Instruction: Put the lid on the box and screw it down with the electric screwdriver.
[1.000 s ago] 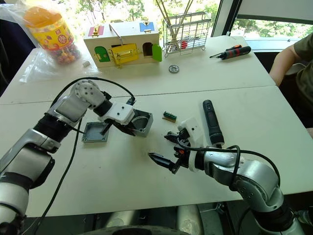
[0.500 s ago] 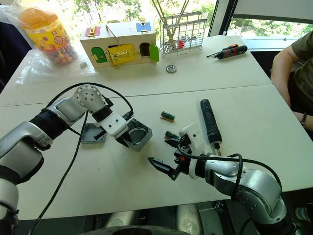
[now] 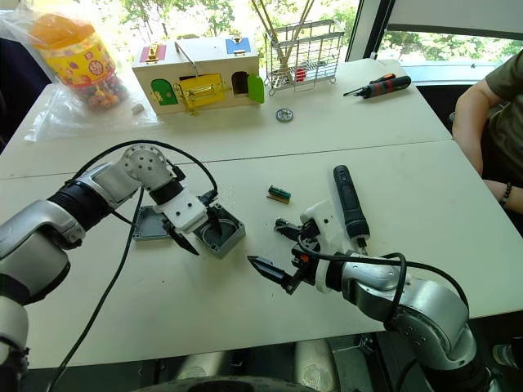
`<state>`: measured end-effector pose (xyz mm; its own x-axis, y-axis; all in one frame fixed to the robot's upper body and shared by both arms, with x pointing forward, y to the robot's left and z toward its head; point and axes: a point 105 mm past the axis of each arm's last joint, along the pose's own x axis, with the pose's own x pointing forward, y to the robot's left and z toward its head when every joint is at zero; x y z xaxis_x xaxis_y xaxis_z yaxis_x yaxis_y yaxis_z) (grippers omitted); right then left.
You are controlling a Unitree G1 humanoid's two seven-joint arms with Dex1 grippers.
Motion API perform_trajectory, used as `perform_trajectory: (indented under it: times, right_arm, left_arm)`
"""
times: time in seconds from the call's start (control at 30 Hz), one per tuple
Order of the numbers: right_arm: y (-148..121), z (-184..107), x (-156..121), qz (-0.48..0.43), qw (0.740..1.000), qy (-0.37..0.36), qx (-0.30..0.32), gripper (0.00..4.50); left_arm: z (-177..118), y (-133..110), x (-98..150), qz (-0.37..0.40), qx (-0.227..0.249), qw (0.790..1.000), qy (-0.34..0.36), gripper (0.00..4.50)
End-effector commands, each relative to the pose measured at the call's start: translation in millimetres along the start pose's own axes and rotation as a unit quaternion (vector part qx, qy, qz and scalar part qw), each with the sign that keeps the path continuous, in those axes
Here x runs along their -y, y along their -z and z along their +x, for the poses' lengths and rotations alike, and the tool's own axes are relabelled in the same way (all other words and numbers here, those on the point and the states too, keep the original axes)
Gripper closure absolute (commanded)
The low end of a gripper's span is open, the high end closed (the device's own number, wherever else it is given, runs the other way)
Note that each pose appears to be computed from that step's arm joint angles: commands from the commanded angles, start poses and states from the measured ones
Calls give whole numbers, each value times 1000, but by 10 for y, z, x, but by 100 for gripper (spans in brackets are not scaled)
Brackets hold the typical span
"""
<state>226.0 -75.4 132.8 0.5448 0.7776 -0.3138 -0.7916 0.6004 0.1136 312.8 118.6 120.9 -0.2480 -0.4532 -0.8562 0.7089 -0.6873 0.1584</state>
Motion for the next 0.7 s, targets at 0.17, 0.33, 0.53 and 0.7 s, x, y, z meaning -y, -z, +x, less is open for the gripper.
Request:
perform_trajectory:
  times: [0.17, 0.33, 0.53, 0.7]
  right_arm:
    - [-295, -66, -258, -46, 994, -94, 25, 0]
    - [-452, 6, -328, -79, 982, -169, 16, 0]
    - [-513, 109, -310, -136, 970, -202, -3, 0]
    - [-421, 238, -257, -206, 952, -221, -39, 0]
  left_arm:
    - [-1004, -216, -95, -122, 28, 977, -171, 127]
    - [-1357, -260, 361, -276, 93, 915, -279, 127]
    - [-1381, 92, 684, -424, 50, 804, -413, 127]
    - [-1168, 547, 999, -664, -21, 580, -472, 127]
